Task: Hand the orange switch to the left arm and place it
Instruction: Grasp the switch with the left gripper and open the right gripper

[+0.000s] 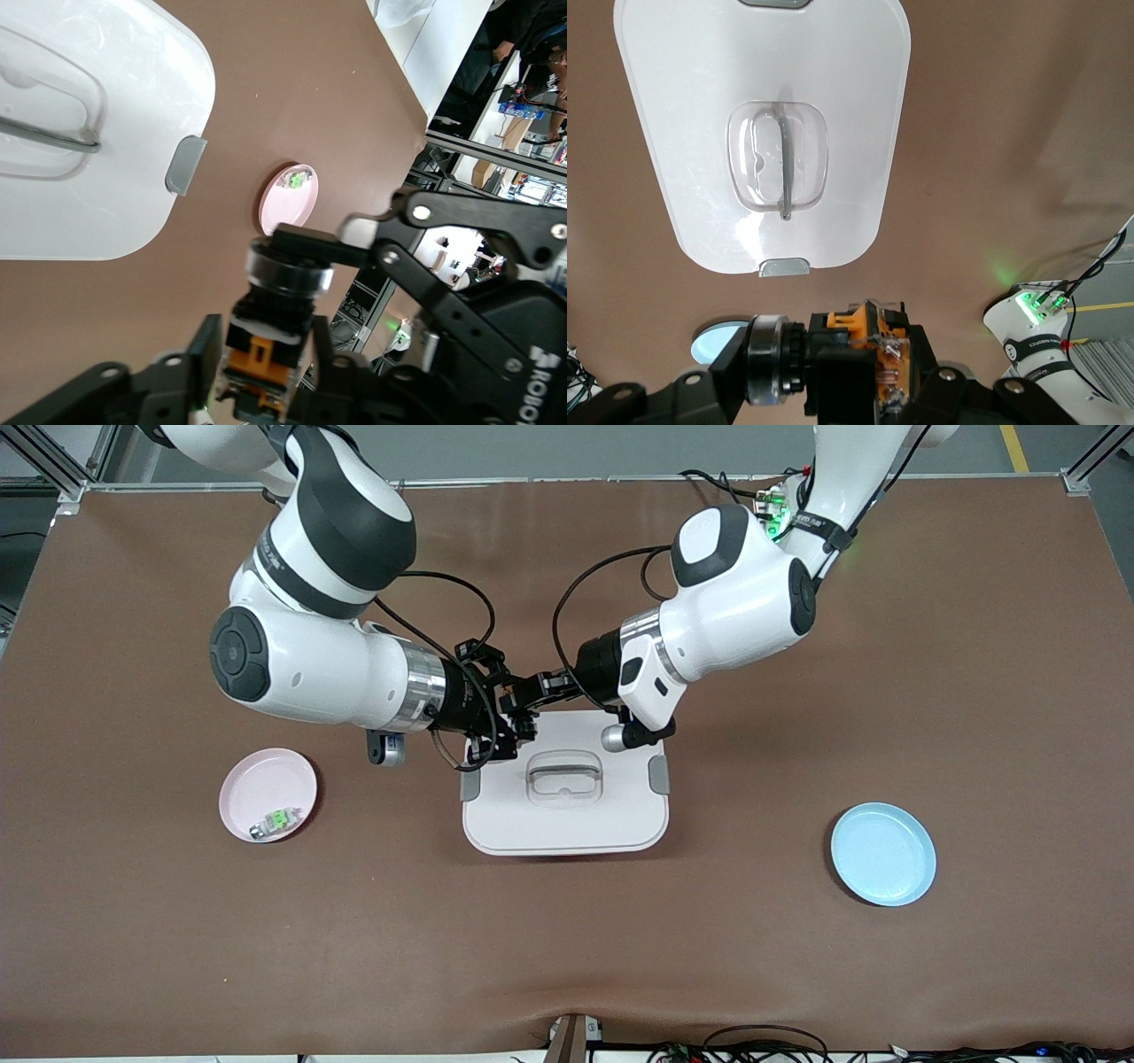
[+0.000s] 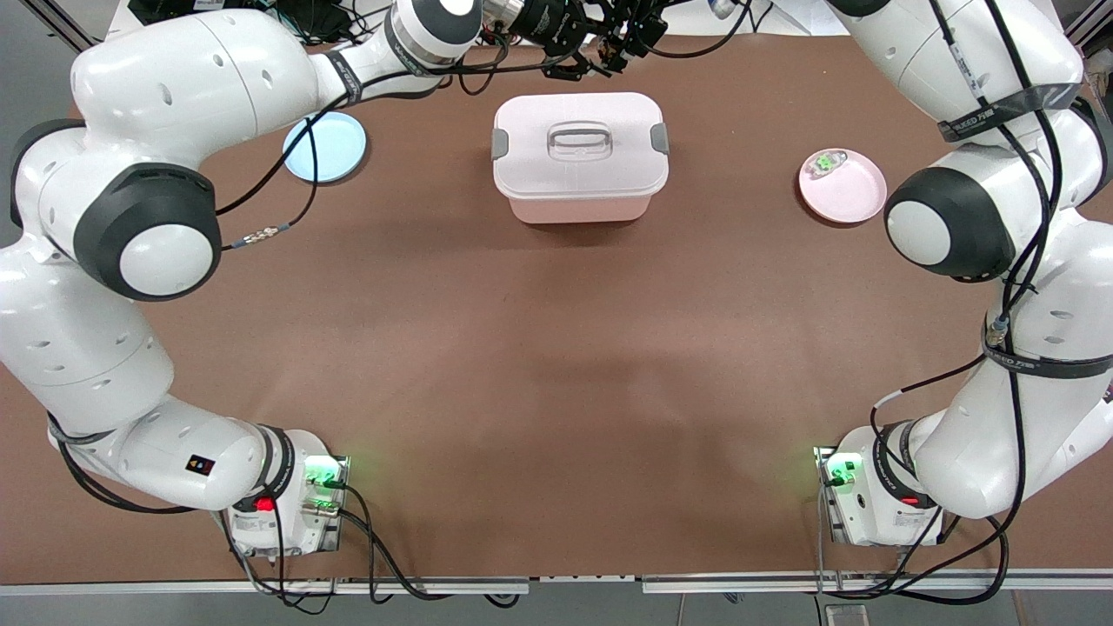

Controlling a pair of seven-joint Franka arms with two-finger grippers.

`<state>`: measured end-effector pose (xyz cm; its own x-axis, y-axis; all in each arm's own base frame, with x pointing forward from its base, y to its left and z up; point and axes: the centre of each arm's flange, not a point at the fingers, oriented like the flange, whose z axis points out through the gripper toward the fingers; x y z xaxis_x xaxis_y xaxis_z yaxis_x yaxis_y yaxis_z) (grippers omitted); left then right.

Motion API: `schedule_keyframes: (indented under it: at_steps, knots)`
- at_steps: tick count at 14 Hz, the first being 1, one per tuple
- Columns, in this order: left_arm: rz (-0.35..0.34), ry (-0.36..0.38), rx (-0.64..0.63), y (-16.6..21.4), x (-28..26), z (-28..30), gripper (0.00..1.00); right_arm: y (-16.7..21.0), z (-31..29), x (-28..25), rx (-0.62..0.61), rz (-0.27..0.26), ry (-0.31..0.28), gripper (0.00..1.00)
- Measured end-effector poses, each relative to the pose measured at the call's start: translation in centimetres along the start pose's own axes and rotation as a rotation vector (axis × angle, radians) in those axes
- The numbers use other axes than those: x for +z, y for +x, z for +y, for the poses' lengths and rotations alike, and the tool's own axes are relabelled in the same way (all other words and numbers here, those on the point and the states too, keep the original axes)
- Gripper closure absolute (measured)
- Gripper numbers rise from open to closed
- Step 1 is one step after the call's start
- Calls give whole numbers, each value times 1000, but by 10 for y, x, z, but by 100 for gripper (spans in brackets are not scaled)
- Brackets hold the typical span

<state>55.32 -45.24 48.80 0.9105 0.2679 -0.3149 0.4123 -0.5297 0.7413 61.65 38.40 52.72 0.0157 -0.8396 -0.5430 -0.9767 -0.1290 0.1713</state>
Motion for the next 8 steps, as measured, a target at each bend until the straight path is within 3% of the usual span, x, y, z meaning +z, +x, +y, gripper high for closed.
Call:
schedule_keyframes:
  at_steps: [8]
  knots:
    - [10,-7,26,2,-2,1,62,0,-3,-1,13,-10,2,28]
